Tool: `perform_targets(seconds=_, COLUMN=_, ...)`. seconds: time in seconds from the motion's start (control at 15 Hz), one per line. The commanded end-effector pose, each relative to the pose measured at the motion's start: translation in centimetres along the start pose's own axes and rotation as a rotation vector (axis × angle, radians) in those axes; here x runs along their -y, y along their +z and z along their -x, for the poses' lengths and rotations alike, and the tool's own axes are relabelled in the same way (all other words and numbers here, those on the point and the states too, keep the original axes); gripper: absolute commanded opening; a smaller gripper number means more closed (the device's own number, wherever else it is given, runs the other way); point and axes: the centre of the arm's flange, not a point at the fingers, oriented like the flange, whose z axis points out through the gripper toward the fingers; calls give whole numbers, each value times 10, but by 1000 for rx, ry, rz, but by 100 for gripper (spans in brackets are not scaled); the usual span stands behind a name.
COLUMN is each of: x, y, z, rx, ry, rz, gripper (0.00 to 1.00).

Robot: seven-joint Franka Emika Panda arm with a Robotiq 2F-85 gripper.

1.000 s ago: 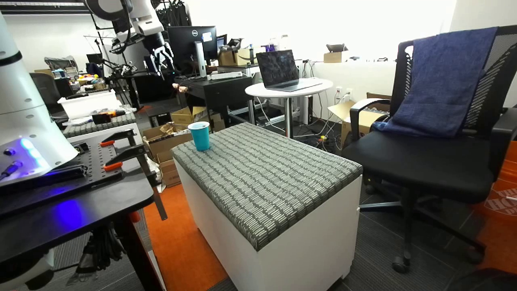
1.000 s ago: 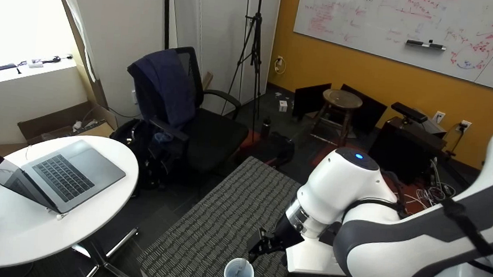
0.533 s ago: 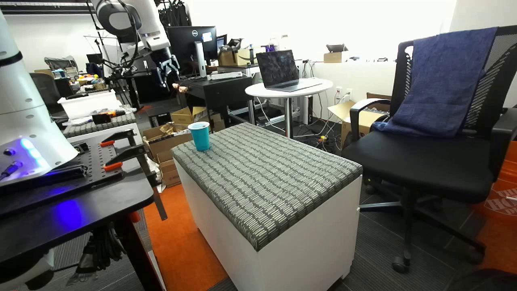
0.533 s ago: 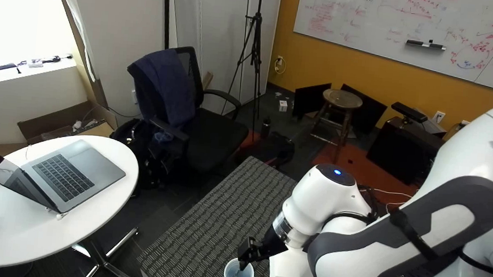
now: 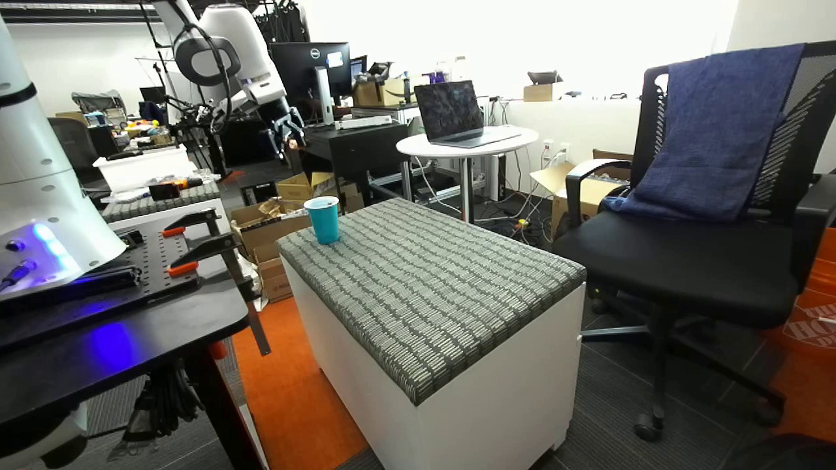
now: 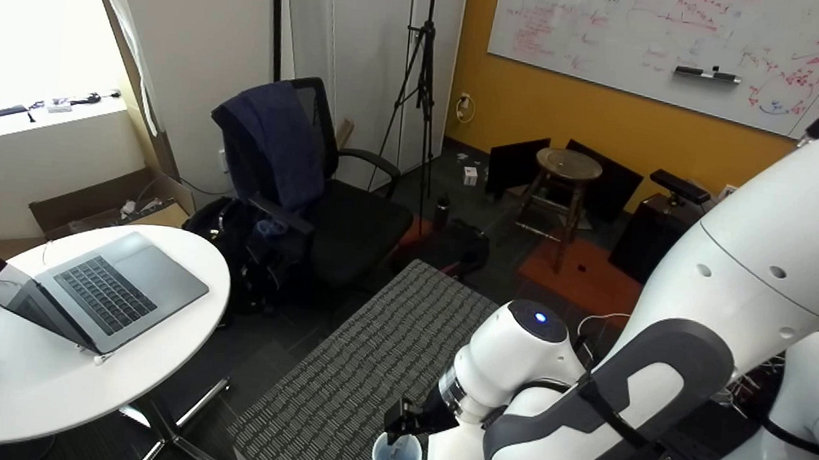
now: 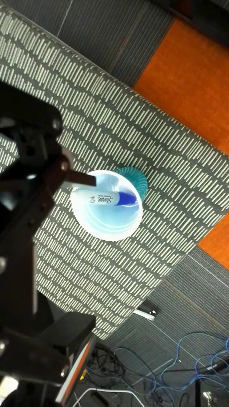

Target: Take the marker out of the mug and put it on the table

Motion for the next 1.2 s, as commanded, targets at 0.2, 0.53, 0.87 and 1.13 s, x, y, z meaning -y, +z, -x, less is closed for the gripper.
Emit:
perform_targets(seconds=0.2, x=-3, y=28, z=-1, rx=-32, ry=21, rz=-25, gripper=100)
perform_targets(seconds=0.53, x=-10, y=48, z=-7, rx=-45, ry=53, rz=-2, gripper=100)
perform_targets(seconds=0.87, x=-14, y=65, z=-12, rx=-52, ry=71, rz=30, gripper=100)
perform_targets(seconds=1.13, x=-16, y=77, z=-18, rx=-56, ry=86, rz=44, gripper=100)
